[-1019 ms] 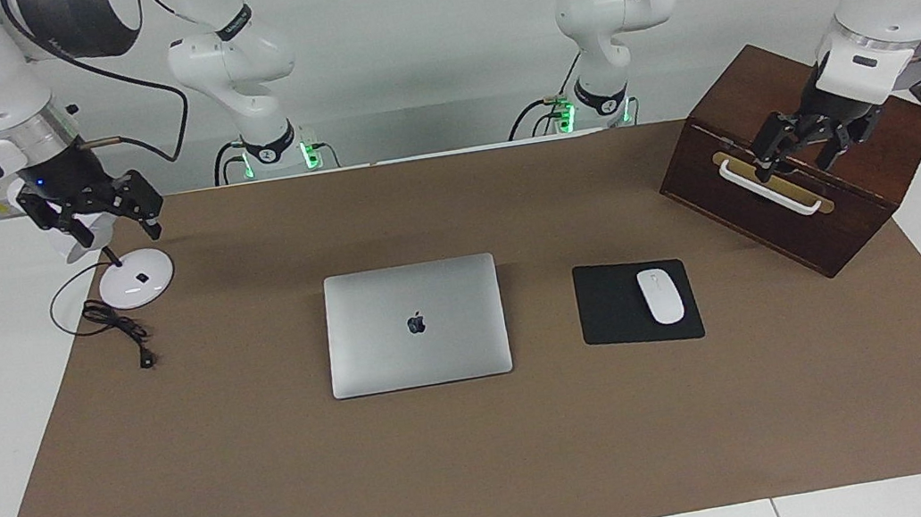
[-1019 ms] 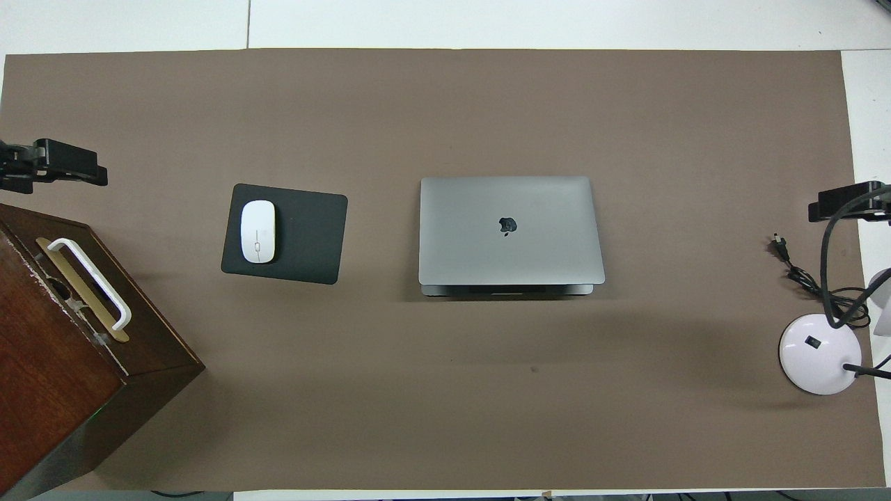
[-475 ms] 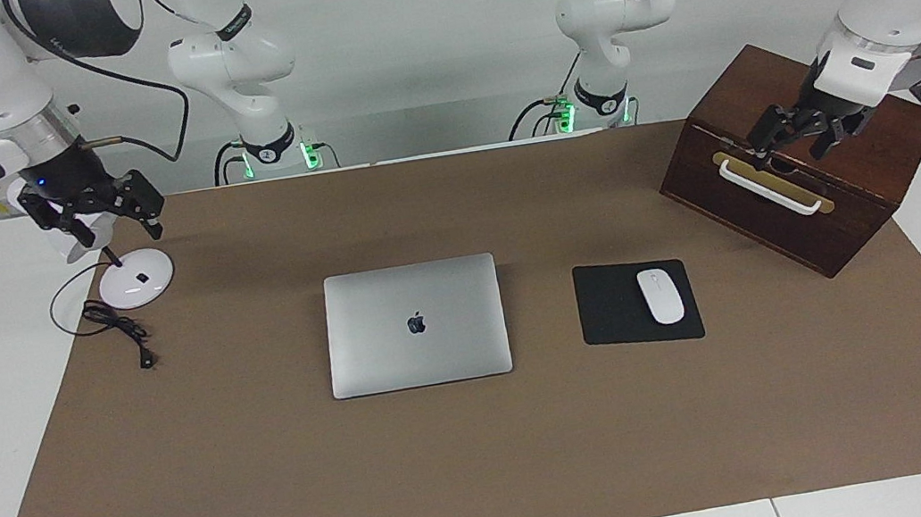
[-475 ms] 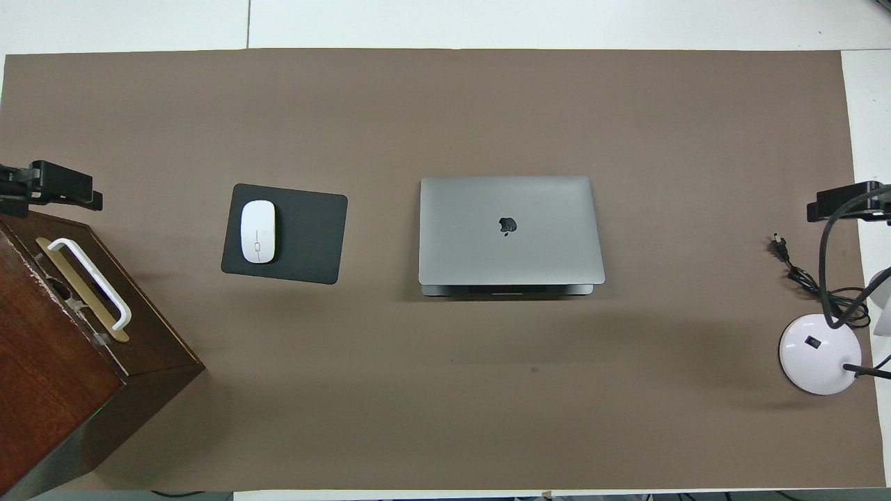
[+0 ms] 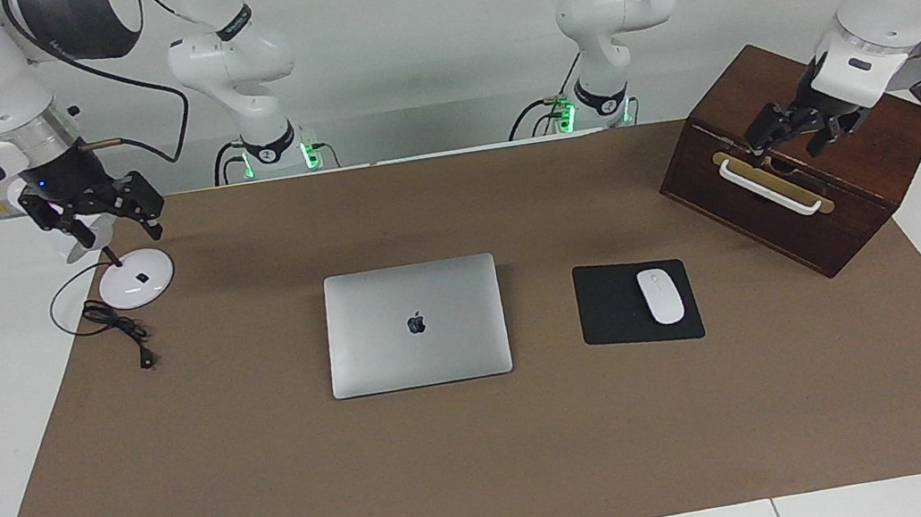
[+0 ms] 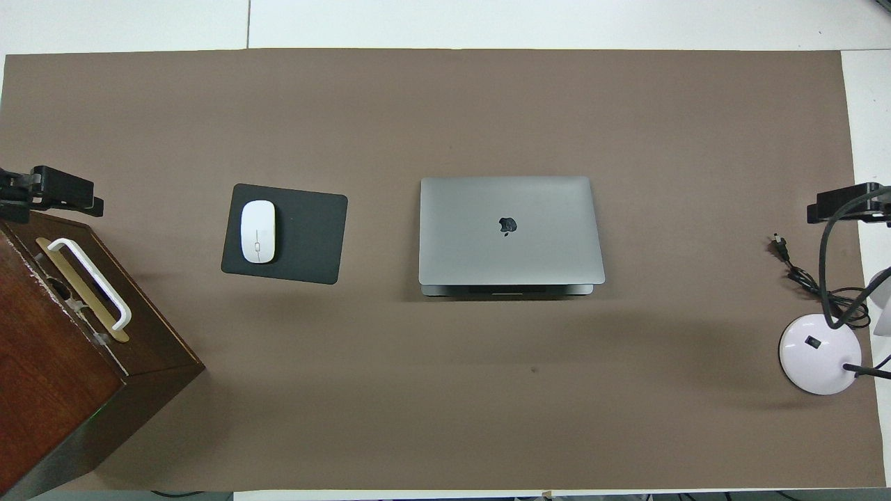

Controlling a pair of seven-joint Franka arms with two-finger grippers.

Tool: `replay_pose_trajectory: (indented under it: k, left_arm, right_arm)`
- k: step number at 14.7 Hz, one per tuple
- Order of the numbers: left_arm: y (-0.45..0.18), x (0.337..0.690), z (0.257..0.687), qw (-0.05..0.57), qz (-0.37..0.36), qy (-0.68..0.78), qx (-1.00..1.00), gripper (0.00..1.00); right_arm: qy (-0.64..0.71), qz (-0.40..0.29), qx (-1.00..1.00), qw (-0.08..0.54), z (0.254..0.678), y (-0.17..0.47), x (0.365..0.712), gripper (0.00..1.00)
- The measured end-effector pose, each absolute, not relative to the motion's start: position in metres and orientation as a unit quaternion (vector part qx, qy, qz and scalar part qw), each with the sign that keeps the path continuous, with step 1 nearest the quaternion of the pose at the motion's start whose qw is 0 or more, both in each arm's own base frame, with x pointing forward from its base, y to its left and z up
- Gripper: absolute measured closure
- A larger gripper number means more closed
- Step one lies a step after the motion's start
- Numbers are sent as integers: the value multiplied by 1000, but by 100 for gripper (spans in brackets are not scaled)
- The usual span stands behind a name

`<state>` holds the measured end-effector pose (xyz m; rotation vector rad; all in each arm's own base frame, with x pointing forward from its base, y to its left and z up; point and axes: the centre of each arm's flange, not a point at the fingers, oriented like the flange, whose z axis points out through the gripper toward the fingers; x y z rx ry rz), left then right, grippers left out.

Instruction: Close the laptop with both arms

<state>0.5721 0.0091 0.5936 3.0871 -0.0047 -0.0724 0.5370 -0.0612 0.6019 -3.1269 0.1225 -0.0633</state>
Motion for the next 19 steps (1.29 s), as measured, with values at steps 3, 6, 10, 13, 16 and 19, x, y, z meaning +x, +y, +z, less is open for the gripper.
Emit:
replay_pose_trajectory:
  k: [3,6,10,13,16,19]
  left_arm:
    - [9,569,599,27,-19,-2,999,0]
    - [4,568,603,27,-16,-6,999,0]
    - [3,567,603,27,-16,-8,999,0]
    - [3,567,603,27,-16,-8,999,0]
    - [2,566,604,28,-15,-8,999,0]
    - [3,566,605,28,-14,-8,999,0]
  right_arm:
    - [39,-20,-999,6,602,-61,537,0]
    - [39,-20,-999,6,602,-61,537,0]
    - [39,-20,-999,6,602,-61,537,0]
    - [39,-20,-999,6,602,-61,537,0]
    - [39,-20,-999,6,602,-61,537,0]
    - [39,-20,-999,6,602,-61,537,0]
